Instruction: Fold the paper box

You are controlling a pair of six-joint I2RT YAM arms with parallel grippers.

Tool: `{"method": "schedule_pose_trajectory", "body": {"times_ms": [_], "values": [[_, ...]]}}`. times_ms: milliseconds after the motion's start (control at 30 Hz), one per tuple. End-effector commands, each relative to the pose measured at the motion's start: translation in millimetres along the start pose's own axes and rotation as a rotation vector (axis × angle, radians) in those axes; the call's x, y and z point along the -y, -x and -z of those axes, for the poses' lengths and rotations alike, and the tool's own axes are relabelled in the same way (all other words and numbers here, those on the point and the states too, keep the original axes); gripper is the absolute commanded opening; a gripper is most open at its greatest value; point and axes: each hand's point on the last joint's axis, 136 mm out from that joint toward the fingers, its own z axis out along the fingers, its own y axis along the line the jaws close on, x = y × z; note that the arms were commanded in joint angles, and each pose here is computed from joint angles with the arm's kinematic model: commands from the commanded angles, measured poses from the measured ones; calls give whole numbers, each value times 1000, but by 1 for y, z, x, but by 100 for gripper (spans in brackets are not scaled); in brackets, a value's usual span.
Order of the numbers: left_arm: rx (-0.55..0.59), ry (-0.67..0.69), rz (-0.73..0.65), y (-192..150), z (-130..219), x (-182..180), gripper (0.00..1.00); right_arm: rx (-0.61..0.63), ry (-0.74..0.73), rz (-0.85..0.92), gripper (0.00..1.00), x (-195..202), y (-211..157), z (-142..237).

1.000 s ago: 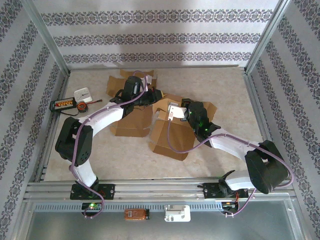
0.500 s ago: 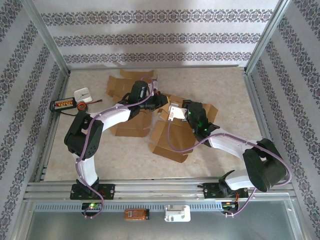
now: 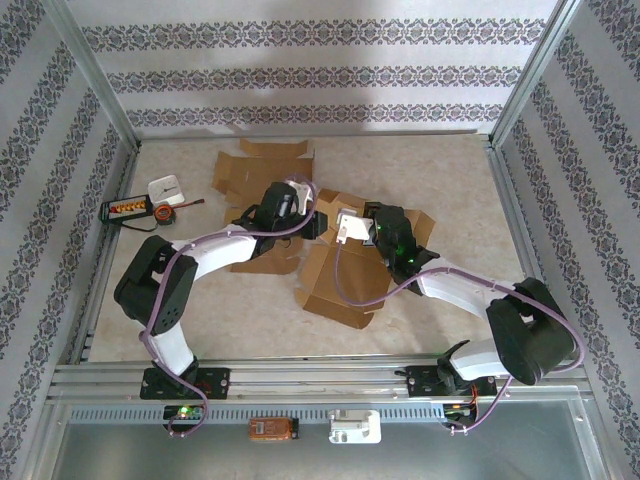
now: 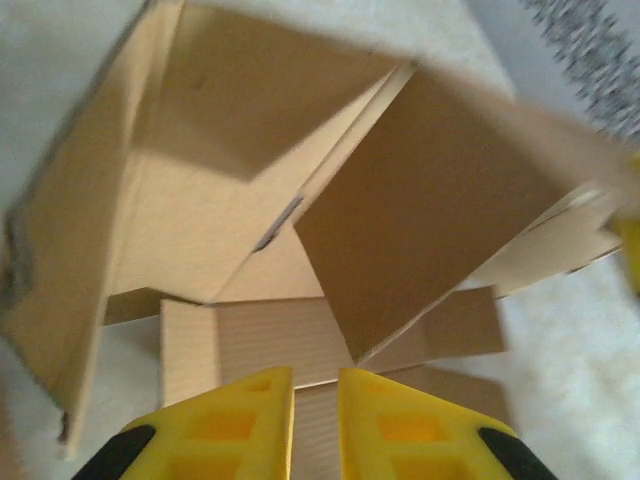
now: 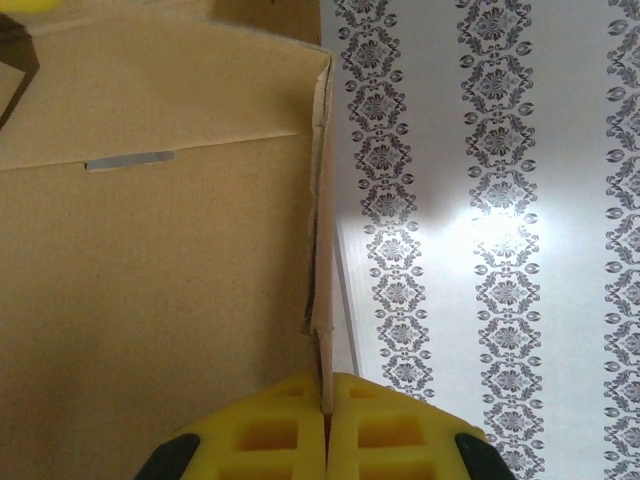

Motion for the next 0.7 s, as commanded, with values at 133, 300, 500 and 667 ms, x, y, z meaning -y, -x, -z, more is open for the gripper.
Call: {"method": "schedule_pose_trajectory", "body": {"times_ms": [133,300,500,667], "values": [[-98,97,-155,-30,-26,-30,29,10,15,-22,5,1,4,4],[-106,129,-133,-33,-37,-40,38,5,21,-22,5,-1,3,4],[-130,32,-94,-38,-46,-26,31,5,23,-31,5,-1,3,2],[-113,-124,-39,-31,-42,4,25,-11,16,-31,5,0,1,-1]]}}
